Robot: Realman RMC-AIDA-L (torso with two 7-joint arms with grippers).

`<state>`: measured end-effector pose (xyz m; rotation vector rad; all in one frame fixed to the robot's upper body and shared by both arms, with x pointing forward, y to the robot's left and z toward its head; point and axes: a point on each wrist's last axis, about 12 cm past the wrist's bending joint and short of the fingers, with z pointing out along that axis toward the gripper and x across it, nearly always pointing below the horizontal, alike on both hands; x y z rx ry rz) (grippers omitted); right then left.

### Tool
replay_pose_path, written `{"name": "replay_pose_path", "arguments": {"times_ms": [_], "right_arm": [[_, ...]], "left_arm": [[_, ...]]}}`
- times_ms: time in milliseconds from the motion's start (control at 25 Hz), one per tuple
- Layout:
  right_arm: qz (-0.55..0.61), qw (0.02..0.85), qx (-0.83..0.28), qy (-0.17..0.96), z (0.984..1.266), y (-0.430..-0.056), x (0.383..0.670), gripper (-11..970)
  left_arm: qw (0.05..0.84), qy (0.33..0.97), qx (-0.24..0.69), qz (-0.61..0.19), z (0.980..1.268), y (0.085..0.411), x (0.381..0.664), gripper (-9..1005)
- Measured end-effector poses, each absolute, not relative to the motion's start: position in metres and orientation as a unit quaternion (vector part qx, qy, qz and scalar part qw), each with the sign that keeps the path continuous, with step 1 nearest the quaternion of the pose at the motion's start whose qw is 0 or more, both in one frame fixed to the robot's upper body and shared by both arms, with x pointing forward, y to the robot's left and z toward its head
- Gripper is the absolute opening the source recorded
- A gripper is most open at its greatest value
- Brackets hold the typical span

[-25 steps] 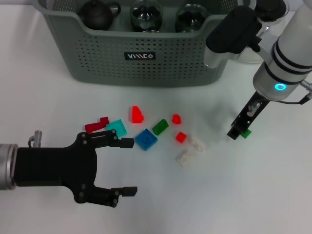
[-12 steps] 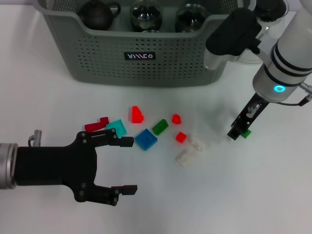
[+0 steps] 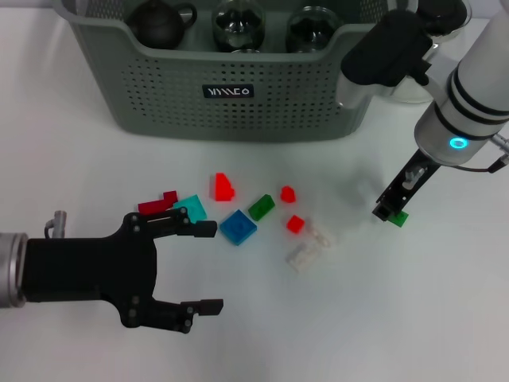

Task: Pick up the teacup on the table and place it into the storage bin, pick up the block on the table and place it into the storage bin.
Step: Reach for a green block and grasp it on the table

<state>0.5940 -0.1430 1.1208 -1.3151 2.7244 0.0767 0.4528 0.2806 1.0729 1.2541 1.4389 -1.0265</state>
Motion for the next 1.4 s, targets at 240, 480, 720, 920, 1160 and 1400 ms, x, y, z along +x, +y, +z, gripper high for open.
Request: {"name": "replay_pose_path", "arguments": {"times_ms": [240, 480, 720, 920, 1160, 1400], "right_arm": [[0.022, 0.057, -0.435, 0.898, 1.121, -0.145, 0.594, 360], [0.018, 0.055, -0.440, 0.896, 1.119, -0.146, 0.593, 345], [0.018, 0.053, -0.447, 0.893, 1.117, -0.145, 0.592, 330], [0.017, 0.052, -0.450, 0.892, 1.114, -0.144, 0.591, 317], [0.014, 0.053, -0.451, 0.891, 1.112, -0.145, 0.590, 302], [0.010, 0.053, -0.454, 0.889, 1.110, -0.145, 0.589, 287]], "left_arm": [[0.470, 0.587, 0.509, -0.418, 1.073, 0.281, 0.452, 885], [0.470, 0.587, 0.509, -0.418, 1.073, 0.281, 0.452, 886], [0.469, 0.588, 0.504, -0.426, 1.071, 0.279, 0.452, 885], [0.469, 0.588, 0.503, -0.426, 1.071, 0.279, 0.452, 886], [0.470, 0.587, 0.503, -0.426, 1.071, 0.280, 0.452, 886], [0.471, 0.587, 0.502, -0.426, 1.071, 0.279, 0.453, 886]]}}
